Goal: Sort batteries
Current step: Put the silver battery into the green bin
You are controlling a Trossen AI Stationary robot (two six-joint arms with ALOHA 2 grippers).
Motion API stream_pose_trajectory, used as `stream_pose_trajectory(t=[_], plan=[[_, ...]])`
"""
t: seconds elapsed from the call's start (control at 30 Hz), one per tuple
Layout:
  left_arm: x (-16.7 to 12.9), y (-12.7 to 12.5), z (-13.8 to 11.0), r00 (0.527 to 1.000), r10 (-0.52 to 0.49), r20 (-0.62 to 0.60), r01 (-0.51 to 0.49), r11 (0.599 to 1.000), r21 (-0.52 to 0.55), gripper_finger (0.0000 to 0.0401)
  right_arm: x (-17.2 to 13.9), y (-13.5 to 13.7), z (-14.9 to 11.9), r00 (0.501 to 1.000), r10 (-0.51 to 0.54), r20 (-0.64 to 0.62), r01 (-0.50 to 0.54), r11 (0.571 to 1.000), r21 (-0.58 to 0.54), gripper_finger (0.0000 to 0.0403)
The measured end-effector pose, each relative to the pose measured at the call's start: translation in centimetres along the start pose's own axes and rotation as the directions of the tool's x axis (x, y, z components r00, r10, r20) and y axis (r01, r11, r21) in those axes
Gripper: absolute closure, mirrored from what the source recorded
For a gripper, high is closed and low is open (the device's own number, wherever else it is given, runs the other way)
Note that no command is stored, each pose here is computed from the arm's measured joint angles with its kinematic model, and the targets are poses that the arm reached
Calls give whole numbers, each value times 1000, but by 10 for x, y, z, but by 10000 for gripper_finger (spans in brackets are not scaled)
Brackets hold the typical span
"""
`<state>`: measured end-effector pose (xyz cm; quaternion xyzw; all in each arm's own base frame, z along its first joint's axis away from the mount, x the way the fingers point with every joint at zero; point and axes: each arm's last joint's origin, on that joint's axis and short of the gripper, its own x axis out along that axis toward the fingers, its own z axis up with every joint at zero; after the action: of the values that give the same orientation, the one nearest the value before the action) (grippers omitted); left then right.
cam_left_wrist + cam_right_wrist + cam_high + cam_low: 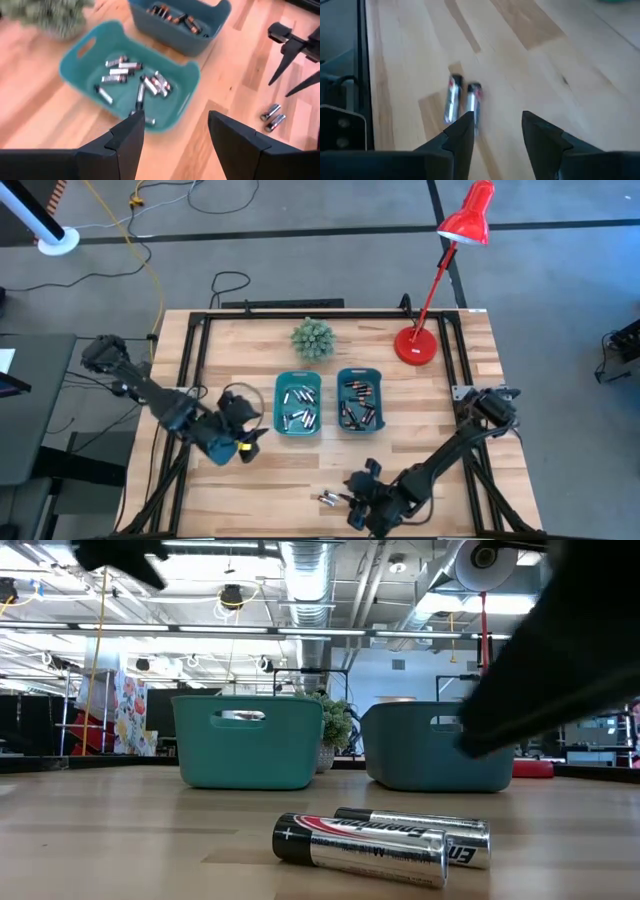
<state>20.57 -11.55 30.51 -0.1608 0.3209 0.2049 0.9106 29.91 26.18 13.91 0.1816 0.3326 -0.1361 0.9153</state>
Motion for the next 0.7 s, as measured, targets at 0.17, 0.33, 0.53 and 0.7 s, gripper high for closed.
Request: stream_pose_trajectory(t=[0.17,0.33,0.53,0.7], plan=[[1,7,-39,1000,11,-18,-12,995,-97,186,18,-1,12,1000,-2,-9,2,997,-74,208],[2,10,-66,999,8,-50,-16,986,-168,186,28,-3,17,1000,14,-28,-15,999,-51,211],[2,11,-78,998,3,-65,-15,982,-189,186,34,-2,13,994,63,-89,-70,994,-84,220],[2,11,-78,998,3,-64,-14,985,-171,186,36,-3,15,994,53,-91,-62,994,-94,223]])
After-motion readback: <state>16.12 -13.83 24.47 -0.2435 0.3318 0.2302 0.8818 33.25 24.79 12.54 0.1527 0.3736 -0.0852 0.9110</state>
